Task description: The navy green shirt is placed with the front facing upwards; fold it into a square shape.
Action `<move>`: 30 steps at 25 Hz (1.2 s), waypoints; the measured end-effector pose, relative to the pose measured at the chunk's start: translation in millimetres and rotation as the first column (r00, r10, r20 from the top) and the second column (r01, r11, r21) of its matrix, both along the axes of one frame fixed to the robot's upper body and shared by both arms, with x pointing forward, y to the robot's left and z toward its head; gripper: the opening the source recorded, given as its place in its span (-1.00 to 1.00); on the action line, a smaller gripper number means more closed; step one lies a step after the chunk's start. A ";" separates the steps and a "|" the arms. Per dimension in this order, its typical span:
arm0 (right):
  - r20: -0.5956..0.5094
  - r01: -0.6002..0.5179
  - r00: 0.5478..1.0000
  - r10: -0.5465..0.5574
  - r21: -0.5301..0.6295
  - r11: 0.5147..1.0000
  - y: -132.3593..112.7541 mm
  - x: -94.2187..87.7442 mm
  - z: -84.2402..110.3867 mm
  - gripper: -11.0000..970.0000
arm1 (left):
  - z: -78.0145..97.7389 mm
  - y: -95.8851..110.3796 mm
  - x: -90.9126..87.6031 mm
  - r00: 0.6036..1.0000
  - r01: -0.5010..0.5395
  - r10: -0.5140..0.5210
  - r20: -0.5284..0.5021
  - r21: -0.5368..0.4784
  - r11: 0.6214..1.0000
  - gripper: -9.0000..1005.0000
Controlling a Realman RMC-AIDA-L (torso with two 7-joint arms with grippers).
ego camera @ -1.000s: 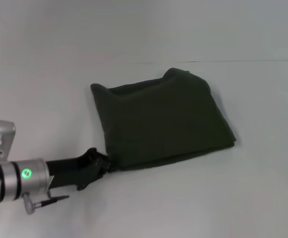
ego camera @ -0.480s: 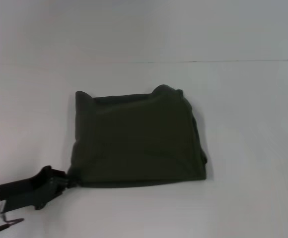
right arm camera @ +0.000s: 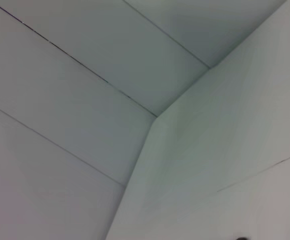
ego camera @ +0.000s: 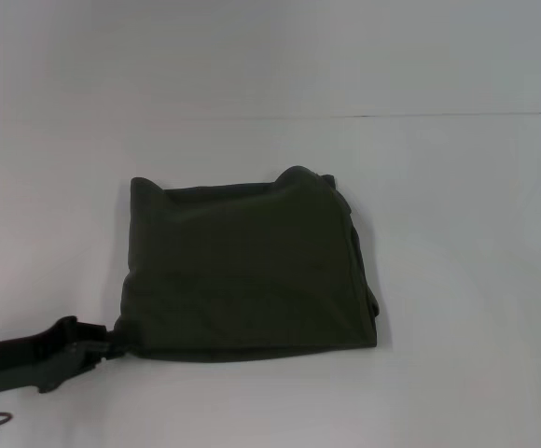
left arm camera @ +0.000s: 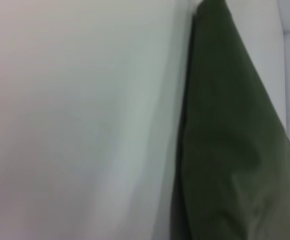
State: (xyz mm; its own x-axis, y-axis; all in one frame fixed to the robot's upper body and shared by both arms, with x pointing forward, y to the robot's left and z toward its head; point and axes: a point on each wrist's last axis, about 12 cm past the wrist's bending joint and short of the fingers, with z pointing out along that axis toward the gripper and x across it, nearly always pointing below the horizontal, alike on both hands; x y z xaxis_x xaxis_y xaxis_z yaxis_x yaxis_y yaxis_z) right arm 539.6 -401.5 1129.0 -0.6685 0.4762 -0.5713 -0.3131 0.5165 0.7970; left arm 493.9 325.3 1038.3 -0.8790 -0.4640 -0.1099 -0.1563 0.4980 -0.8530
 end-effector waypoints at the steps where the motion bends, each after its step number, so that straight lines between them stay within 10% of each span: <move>1: 0.005 0.001 1.000 -0.001 -0.009 1.000 0.8 0.9 -0.6 -0.02 | 3.2 3.2 -0.6 1.000 0.015 -0.015 0.024 0.012 1.000 -0.74; 11: -0.053 0.002 0.999 -0.010 -0.154 0.988 -2.5 7.5 -11.0 0.58 | 45.5 53.2 -8.3 0.947 -0.037 0.046 0.317 -0.034 0.999 -0.35; 16: 0.000 -0.139 0.989 0.146 -0.306 0.942 13.6 13.5 -11.6 0.84 | 64.3 23.4 17.7 0.774 0.215 -0.268 0.573 0.160 0.963 -0.02; 23: 0.131 -0.344 0.869 0.477 -0.534 0.772 77.8 32.2 -5.5 0.91 | 87.5 -10.0 64.1 0.632 0.379 -0.533 0.563 0.376 0.846 0.37; 30: 0.202 -0.415 0.775 0.599 -0.551 0.724 122.8 30.9 -4.2 0.91 | 102.5 -28.5 78.3 0.492 0.442 -0.666 0.561 0.498 0.746 0.81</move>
